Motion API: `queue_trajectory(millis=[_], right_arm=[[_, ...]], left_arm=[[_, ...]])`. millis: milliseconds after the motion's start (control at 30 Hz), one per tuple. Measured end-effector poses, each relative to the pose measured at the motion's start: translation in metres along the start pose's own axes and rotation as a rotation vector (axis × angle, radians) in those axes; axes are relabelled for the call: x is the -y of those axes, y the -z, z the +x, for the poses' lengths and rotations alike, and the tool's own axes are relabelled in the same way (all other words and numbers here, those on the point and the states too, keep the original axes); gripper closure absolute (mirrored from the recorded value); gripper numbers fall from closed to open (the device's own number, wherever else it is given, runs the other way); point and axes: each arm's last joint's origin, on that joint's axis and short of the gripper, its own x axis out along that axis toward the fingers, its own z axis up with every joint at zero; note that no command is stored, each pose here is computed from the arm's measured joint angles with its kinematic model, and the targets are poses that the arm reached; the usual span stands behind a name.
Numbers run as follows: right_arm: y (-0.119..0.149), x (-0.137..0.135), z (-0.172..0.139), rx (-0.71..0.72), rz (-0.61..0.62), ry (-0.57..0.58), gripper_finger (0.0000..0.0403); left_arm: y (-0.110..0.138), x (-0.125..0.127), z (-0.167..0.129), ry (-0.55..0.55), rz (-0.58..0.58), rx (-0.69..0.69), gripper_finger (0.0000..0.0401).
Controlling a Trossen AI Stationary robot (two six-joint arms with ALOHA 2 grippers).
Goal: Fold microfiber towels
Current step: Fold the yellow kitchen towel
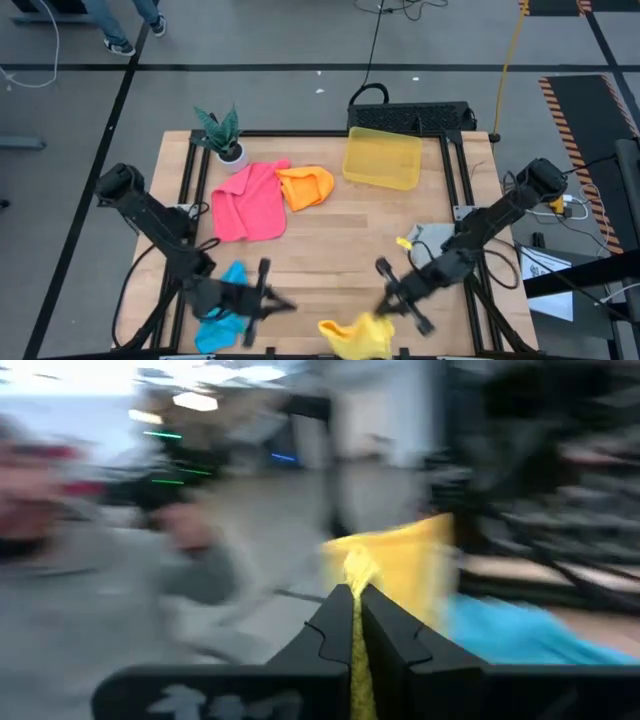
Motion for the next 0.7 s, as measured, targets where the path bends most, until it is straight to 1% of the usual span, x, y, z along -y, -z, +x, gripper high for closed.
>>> queue_trajectory(millis=[67,167,233,300,400,500,600,700], right_arm=[[0.005,0.01,-0.001,-0.062,-0.016,0.132,0.0401],[0.015,0.026,-0.005,-0.173,-0.017,0.325,0.0401],[0.025,0.04,-0.007,-0.254,0.002,0.448,0.0401],[0.033,0.054,-0.009,-0.32,0.032,0.539,0.0401],[0.046,0.069,-0.014,-0.359,0.077,0.594,0.0401],[0.064,0.085,-0.026,-0.403,0.08,0.654,0.0401],[0.079,0.096,-0.037,-0.431,0.089,0.697,0.0401],[0.091,0.105,-0.048,-0.456,0.086,0.73,0.0401]], left_arm=[[0.01,-0.011,0.005,-0.096,0.014,-0.086,0.0394],[0.026,-0.028,0.012,-0.21,0.005,-0.22,0.0398],[0.034,-0.039,0.015,-0.257,0.007,-0.284,0.0395],[0.043,-0.049,0.02,-0.289,0.026,-0.342,0.0392],[0.055,-0.057,0.028,-0.306,0.063,-0.413,0.0396],[0.065,-0.063,0.039,-0.315,0.074,-0.433,0.0397],[0.08,-0.064,0.049,-0.288,0.081,-0.48,0.0387],[0.092,-0.064,0.062,-0.241,0.07,-0.488,0.0384]])
